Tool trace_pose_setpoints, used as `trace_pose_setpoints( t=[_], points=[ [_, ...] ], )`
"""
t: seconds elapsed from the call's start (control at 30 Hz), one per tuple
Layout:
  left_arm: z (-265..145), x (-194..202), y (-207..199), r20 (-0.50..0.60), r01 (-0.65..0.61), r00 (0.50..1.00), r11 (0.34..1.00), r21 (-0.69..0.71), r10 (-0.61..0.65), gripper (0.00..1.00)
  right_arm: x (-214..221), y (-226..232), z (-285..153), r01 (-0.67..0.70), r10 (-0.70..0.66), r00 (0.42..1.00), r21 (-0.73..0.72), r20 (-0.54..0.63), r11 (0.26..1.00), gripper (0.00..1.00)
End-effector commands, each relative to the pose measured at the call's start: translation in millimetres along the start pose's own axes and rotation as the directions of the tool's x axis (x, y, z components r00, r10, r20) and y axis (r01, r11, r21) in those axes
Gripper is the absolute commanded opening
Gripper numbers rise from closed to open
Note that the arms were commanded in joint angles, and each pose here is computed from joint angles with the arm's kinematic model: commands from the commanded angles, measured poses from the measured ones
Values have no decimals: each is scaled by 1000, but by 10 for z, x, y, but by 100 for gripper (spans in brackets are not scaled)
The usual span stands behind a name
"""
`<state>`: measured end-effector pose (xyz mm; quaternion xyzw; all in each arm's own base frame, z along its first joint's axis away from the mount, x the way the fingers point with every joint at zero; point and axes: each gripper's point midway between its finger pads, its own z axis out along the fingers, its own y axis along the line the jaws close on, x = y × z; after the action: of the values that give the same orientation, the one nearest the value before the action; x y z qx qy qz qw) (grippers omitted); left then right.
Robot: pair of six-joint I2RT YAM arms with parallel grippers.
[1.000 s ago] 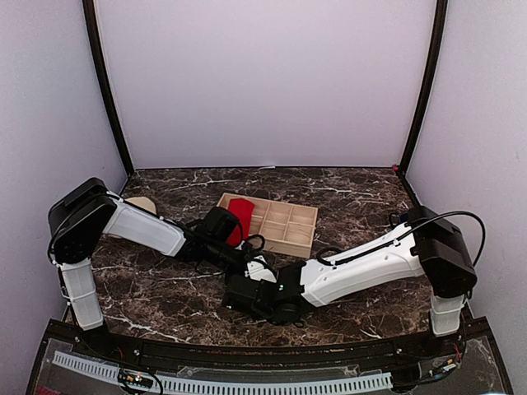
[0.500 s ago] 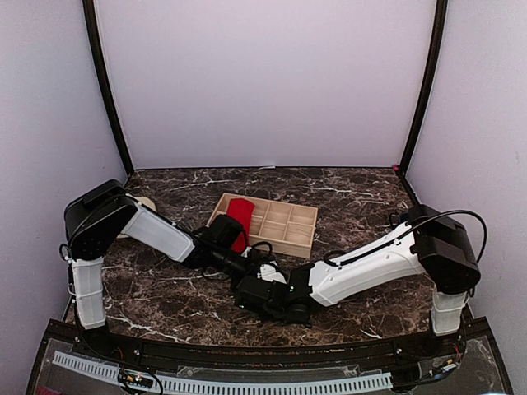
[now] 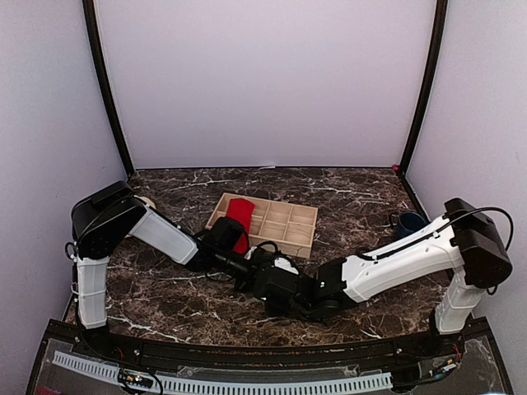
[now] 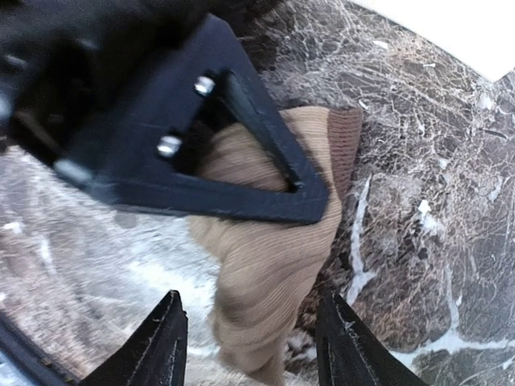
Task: Roll the socks
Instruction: Roll the sock at the center of the board.
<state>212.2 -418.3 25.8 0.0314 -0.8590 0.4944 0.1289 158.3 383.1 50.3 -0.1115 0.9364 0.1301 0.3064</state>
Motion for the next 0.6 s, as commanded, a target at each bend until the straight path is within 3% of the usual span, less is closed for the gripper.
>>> trace_pose_setpoints(
  t=[0.0, 0.33, 0.57],
  points=[
    [45, -24, 163, 0, -3, 1000, 1000, -21, 3, 0, -110, 137, -140, -80, 82, 996, -104, 18, 991, 52],
    [45, -60, 186, -2, -36, 999, 999, 7, 36, 0, -170, -8, -189, -250, 256, 967, -215, 1, 944, 55],
    [43, -57, 173, -7, -59, 998, 997, 45, 59, 0, -184, -86, -67, -295, 296, 955, -228, -29, 928, 56]
  ],
)
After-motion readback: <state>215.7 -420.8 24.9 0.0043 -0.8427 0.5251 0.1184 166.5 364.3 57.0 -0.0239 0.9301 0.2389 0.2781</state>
